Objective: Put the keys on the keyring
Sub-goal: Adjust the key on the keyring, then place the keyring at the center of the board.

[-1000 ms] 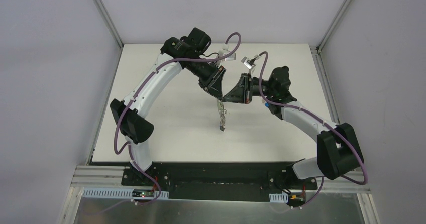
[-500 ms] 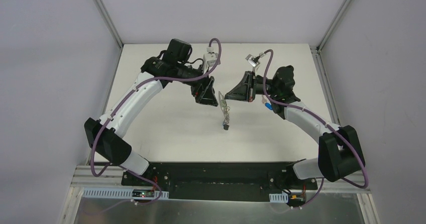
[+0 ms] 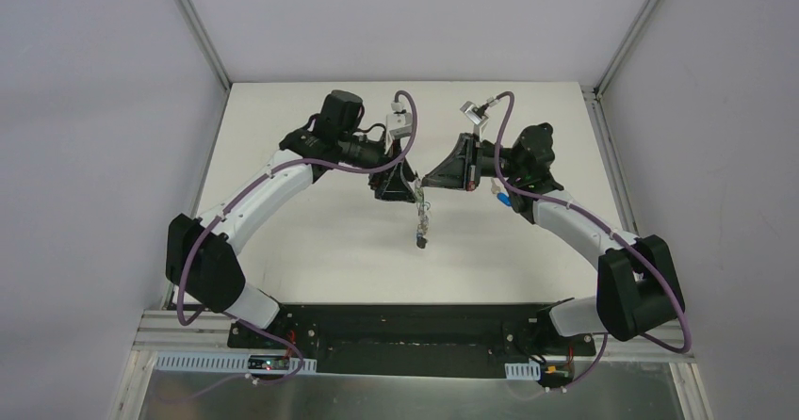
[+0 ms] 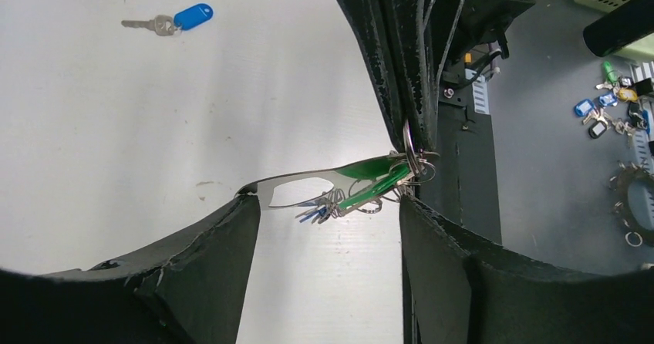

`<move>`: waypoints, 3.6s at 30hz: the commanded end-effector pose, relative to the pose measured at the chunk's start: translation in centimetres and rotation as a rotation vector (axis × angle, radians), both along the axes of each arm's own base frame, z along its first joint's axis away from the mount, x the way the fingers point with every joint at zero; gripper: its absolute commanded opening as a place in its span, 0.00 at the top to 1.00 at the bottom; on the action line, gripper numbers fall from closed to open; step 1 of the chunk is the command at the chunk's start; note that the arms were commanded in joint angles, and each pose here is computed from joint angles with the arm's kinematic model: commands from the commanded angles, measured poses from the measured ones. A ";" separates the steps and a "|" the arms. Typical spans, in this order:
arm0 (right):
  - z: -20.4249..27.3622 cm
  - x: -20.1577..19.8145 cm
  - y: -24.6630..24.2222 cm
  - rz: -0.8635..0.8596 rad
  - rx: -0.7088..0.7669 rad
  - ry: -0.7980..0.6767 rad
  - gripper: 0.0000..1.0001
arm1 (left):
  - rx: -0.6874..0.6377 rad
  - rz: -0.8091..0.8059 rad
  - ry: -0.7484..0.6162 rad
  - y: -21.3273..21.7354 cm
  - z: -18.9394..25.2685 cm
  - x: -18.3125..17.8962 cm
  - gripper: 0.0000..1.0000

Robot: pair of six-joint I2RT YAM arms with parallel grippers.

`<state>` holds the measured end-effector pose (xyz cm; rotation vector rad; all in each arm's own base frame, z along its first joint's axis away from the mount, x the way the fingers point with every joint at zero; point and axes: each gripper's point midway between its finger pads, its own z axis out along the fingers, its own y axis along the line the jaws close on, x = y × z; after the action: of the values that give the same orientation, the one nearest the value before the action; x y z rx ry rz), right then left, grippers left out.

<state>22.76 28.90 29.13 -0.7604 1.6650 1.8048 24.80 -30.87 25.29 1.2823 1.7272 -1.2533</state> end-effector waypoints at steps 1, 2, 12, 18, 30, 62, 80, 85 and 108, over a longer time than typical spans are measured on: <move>2.7 -0.5 -0.4 0.010 0.050 -0.113 1.00 | -0.109 -0.081 -0.093 -0.8 2.7 -1.0 0.34; 2.6 -0.4 -0.4 0.009 0.049 -0.113 1.00 | -0.113 -0.091 -0.087 -0.9 2.7 -1.2 0.36; 2.2 0.1 -0.5 -0.008 0.045 -0.109 1.00 | -0.133 -0.159 -0.033 -1.2 2.5 -3.3 0.55; 2.0 0.4 -0.7 -0.019 0.043 -0.106 1.00 | -0.133 -0.167 -0.019 -1.3 2.6 -3.7 0.70; 1.5 0.7 -0.8 -0.030 0.033 -0.108 1.00 | -0.126 -0.157 0.019 -1.7 3.0 -3.4 0.99; -1.0 0.8 -1.4 -0.051 -0.057 -0.168 1.00 | 0.185 -0.101 0.166 0.9 2.7 -2.9 1.00; -1.6 5.7 -6.1 -0.299 -0.143 -0.114 0.51 | 0.112 0.125 0.210 -3.8 4.7 7.5 1.00; -2.2 6.2 -8.4 -0.352 -0.170 -0.097 0.45 | 0.189 0.200 0.269 -2.9 0.0 9.2 1.00; -8.9 6.5 -13.8 -0.523 -0.434 -0.105 0.29 | 0.725 0.209 0.568 6.8 -18.1 0.4 1.00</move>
<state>29.48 16.12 20.49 -0.4769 1.9861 1.1347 26.18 -25.36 7.21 1.0828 2.7678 -1.0037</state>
